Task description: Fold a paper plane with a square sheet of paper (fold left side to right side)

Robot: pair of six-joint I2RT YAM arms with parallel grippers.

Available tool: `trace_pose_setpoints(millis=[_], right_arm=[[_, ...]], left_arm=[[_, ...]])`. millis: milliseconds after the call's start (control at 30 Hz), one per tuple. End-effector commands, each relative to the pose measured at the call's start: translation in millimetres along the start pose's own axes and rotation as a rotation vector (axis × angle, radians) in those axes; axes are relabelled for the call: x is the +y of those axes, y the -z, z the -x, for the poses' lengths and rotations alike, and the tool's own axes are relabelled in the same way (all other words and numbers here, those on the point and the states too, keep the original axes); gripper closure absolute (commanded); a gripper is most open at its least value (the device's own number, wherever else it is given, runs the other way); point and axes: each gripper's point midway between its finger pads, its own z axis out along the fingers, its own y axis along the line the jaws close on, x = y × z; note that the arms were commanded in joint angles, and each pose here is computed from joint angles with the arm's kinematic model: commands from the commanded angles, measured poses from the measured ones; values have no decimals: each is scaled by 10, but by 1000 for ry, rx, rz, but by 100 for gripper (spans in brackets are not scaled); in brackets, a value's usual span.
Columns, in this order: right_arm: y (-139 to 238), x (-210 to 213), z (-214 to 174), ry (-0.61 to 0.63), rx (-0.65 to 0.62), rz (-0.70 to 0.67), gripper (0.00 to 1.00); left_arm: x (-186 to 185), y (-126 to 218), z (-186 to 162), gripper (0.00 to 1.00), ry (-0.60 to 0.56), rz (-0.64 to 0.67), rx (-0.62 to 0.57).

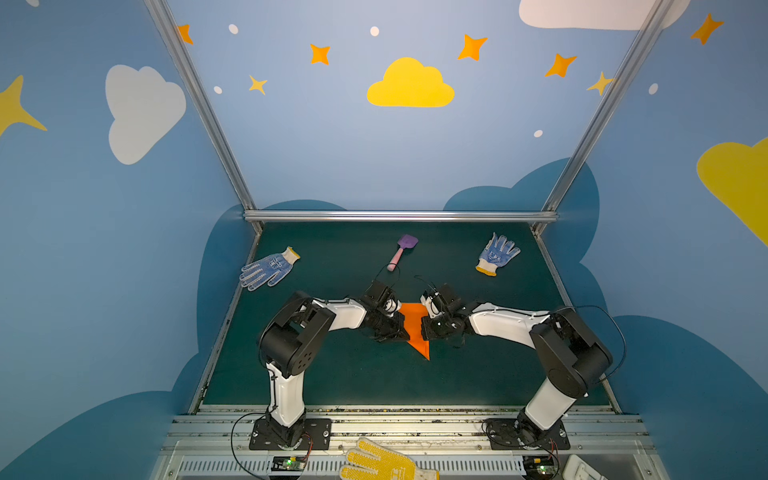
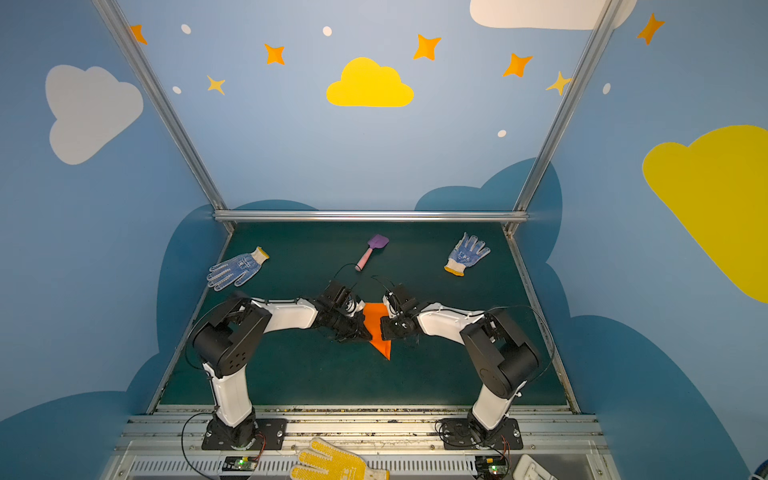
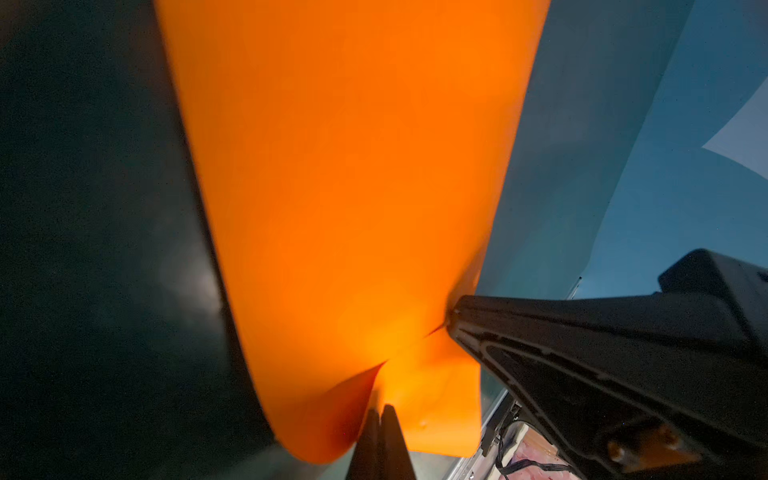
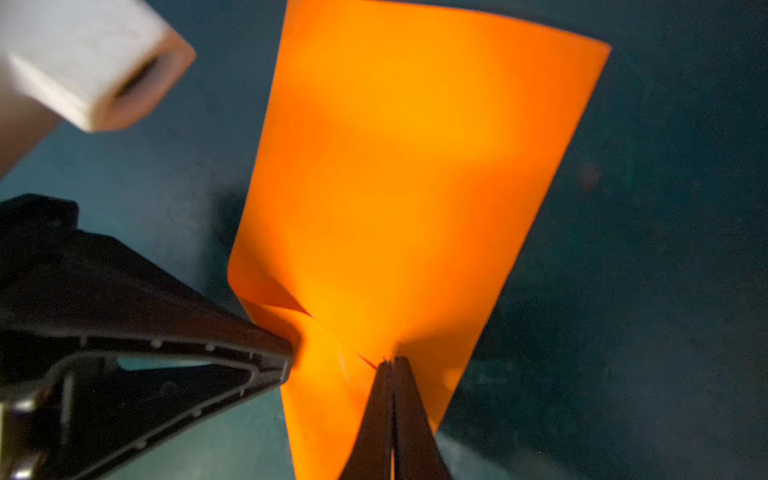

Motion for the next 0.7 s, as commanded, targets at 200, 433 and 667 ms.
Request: trace_pose_setpoints(millis=[200, 433, 667], right_arm=[[91, -18, -8, -5, 12, -8, 100], [44, -47, -25, -10, 18, -10, 100], [44, -32, -8, -9, 16, -3, 100]], left_arm=[[-211, 130, 172, 96, -53, -12, -33], [-355, 283, 453, 96, -52, -39, -82], [-225, 85, 630, 96, -28, -9, -46]])
